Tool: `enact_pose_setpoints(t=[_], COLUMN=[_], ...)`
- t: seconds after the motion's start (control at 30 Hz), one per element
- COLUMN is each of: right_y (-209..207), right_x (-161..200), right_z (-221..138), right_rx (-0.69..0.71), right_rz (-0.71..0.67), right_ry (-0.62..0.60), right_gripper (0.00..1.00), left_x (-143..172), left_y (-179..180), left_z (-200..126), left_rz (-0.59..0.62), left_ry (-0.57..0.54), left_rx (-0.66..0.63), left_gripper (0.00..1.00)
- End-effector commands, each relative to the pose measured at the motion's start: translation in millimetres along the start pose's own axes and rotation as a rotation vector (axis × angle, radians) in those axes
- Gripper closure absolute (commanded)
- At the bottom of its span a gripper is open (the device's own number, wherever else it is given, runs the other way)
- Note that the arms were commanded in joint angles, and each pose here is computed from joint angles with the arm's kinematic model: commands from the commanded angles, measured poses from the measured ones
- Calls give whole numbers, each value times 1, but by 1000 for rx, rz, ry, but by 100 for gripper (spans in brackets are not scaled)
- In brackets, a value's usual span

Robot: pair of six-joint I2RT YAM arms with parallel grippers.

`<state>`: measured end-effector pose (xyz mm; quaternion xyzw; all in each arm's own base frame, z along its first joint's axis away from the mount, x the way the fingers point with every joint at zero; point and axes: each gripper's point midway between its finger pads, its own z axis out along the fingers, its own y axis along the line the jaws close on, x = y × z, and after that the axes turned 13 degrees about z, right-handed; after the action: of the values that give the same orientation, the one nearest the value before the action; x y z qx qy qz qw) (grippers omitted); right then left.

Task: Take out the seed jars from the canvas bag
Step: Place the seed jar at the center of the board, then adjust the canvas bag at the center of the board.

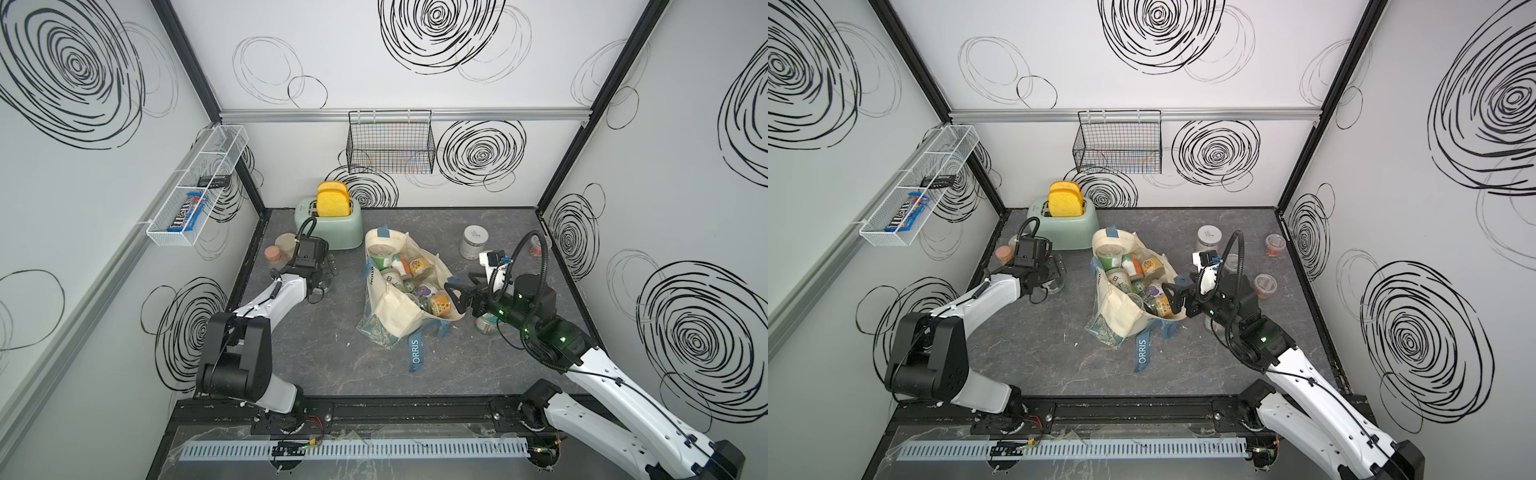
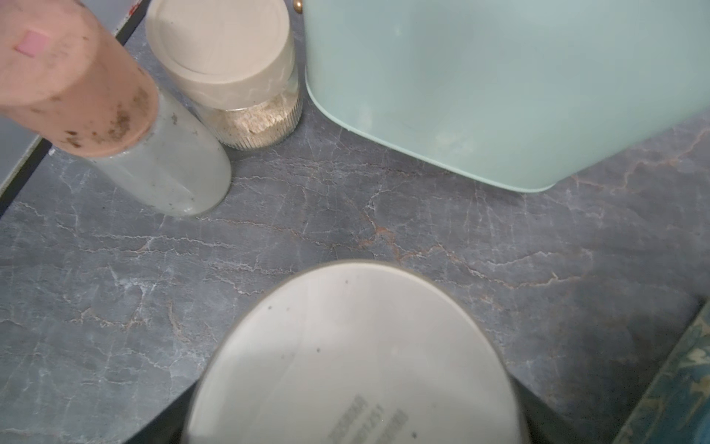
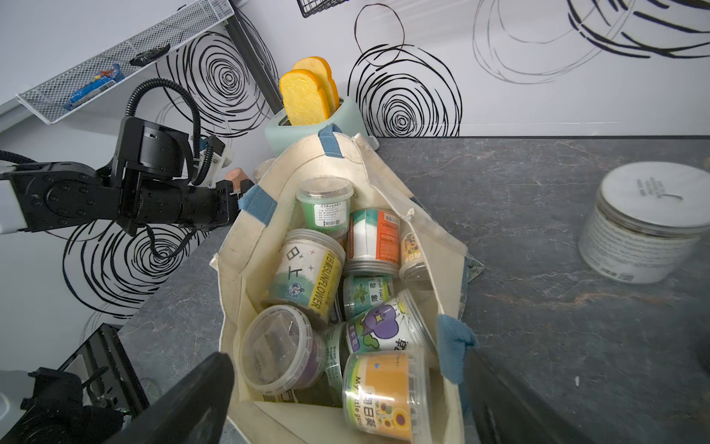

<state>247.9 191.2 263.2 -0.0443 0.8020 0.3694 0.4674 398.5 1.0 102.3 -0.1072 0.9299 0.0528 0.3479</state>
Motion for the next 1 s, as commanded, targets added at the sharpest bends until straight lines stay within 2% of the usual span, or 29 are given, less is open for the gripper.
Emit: enact_pose_setpoints(t=[0.0,0.2,0.3,0.4,0.57,0.63,0.7,0.83,0.97], right_y=[0,0,0,2,11,10,14,20,39], right_x=[5,4,4,2,4,9,13,24,45], right_z=[-3,-8,-11,-11,0,12,23,49,69], right_rx=[-17,-20,-19,-22,-52,-45,-69,-116,-232], right_rz=[18,20,23,25,45,77,99,143,201], right_ry=[21,16,16,28,105,158,202,294,419], right_gripper=[3,2,3,3,1,7,18,47,63], left_x=[-16,-10,-17,-41,-90,-98,-95,-68,-43], left_y=[0,-4,0,8,11,-7,-40,-112,-157], left_z=[2,2,-8,-32,-95,-118,-138,-166,-193], left_rz=[-29,-11,-12,-18,-17,0,49,147,203], left_ry=[-52,-23,-35,-81,-207,-237,-244,-185,-123], left_rx=[-18,-25,-41,-50,-11,69,174,409,609], left_gripper=[4,4,4,4,4,4,4,4,4])
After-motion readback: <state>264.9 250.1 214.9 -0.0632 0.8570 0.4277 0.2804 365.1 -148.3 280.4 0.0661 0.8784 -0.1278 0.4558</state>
